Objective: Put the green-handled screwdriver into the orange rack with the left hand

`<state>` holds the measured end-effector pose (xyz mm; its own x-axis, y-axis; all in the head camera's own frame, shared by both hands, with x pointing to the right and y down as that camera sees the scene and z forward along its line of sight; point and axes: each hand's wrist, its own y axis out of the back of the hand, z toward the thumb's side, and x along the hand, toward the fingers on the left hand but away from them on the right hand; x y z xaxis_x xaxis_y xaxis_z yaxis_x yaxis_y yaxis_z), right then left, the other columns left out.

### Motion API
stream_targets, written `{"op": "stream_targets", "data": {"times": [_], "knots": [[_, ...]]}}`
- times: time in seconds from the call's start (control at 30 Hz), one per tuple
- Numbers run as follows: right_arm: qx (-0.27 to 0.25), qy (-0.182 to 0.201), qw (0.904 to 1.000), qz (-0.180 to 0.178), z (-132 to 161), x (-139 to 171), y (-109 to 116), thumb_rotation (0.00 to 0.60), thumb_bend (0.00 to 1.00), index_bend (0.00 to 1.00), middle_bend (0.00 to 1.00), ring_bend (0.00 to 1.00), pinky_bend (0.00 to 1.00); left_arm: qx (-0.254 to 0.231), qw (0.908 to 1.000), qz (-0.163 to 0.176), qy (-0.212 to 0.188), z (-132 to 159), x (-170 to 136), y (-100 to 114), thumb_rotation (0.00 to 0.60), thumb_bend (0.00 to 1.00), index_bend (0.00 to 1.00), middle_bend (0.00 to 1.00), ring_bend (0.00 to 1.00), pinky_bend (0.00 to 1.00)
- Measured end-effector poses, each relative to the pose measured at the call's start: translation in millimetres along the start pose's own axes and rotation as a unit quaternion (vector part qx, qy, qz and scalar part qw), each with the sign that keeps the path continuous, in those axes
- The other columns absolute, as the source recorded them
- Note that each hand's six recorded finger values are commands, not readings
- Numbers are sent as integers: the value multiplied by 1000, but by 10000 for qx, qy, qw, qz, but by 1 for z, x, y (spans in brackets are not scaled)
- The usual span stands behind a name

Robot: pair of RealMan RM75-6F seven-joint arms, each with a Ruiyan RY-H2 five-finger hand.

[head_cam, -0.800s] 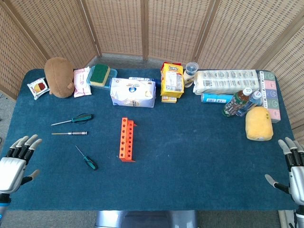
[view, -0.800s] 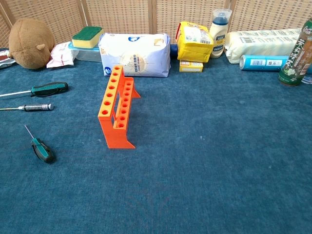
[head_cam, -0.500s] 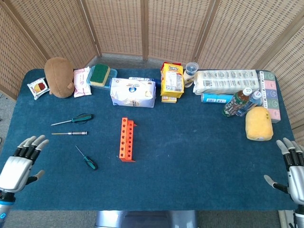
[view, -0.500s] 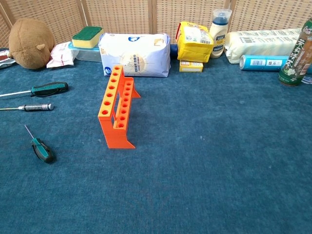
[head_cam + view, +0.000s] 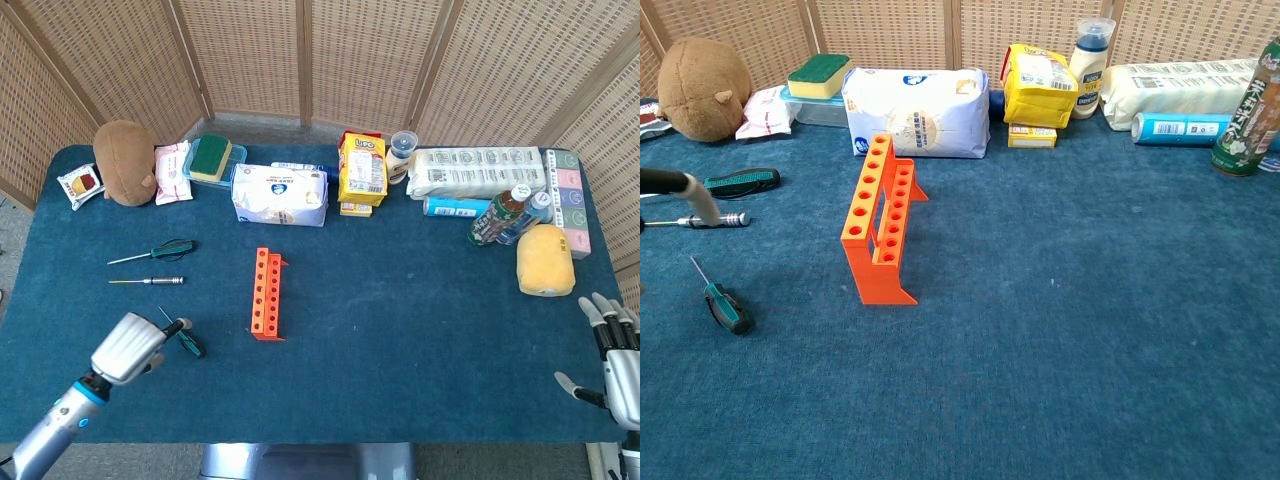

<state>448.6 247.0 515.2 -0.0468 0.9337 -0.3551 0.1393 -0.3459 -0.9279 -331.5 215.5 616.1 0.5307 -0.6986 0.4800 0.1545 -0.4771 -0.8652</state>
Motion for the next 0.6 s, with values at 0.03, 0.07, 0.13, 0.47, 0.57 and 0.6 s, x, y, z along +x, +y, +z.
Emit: {"op": "stream_targets", "data": {"times": [0.03,0.07,0.13,0.47,0.57,0.6], "knots": [[-15,-1,10000,4,0,0,1,600,0,41,37,28,0,85,10000,-50,4,3,5,-2,600,73,339,1000,1000,1000],[-31,-1,10000,6,-1,0,1,600,0,41,37,28,0,144,9999,-86,10,4,8,-4,600,73,339,1000,1000,1000],[-65,0,10000,6,-1,0,3,600,0,41,37,28,0,272,9995,-154,27,7,14,-8,600,72,339,1000,1000,1000],[-133,-19,9999,36,-4,0,5,600,0,41,38,28,0,437,9983,-384,-61,11,25,-29,600,97,338,1000,1000,1000],[-156,-18,9999,37,-4,1,5,600,0,41,39,28,0,460,9979,-455,-48,9,25,-38,600,104,348,1000,1000,1000],[-163,-9,9999,48,-4,0,5,600,0,41,39,28,0,449,9978,-485,-36,8,24,-41,600,107,358,1000,1000,1000]]}}
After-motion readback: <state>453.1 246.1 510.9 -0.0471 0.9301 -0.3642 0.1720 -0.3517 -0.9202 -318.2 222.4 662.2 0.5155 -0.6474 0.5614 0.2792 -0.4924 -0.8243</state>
